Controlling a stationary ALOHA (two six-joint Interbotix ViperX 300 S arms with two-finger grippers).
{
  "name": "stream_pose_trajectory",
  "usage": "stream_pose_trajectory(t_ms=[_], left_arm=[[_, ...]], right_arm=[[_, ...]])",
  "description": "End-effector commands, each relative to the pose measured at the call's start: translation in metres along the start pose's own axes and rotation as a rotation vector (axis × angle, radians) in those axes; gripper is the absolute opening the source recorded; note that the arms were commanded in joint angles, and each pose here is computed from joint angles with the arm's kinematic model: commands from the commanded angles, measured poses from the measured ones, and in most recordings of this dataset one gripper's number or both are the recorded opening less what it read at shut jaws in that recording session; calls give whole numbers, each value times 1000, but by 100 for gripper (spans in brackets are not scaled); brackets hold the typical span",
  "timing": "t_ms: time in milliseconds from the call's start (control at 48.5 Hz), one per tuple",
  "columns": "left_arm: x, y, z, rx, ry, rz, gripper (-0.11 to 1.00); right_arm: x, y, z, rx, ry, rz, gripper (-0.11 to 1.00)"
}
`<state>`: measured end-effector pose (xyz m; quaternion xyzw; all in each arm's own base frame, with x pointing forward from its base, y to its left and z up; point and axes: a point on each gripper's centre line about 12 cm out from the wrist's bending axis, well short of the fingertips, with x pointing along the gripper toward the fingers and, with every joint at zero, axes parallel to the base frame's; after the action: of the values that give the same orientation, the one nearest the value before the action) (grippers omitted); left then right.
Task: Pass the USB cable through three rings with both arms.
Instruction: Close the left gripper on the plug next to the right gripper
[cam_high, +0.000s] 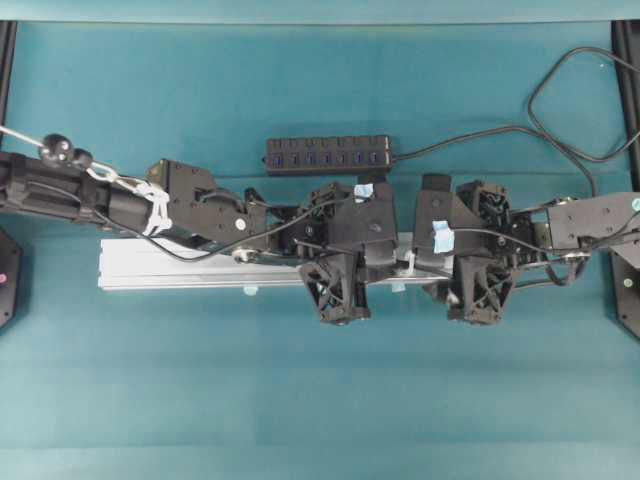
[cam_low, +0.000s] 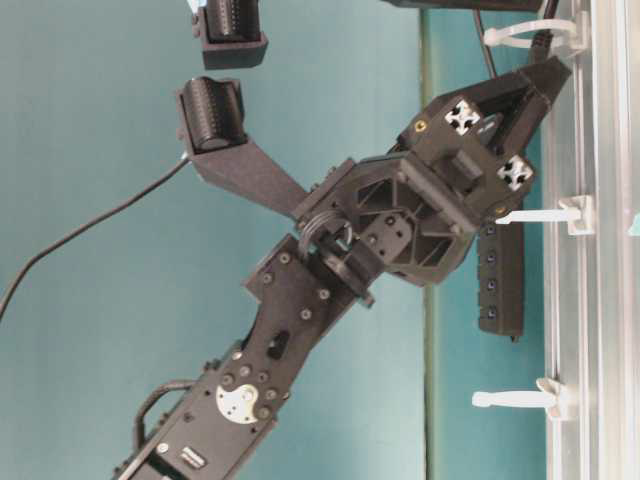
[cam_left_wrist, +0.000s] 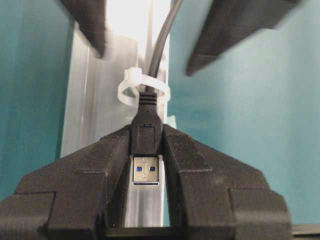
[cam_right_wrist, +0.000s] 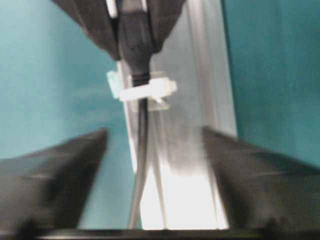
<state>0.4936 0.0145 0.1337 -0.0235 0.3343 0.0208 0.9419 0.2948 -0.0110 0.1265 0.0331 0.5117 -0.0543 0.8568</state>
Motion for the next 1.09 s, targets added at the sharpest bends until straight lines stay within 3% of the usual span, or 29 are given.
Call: stream_pose_trajectory(t_ms=[0,82,515,742,948,1071], left_arm=[[-12,0,15,1,-31,0,22],[-18,0,18,2,-23,1,22],[-43,1,9,1,23,5,22],[-47,0,15,0,-8,3,22],[-48,0,17,0,-15,2,22],[-49,-2,17,5,-17,-1,22]], right_arm=[[-6,1,7,9,-23,2,67],[-12,1,11,8,-43,3,80],[-42,1,30,13,-187,21,79],[-38,3,41,9,-236,33,77],[-22,5,52,3,-212,32,75],[-15,6,57,2,-201,30,69]])
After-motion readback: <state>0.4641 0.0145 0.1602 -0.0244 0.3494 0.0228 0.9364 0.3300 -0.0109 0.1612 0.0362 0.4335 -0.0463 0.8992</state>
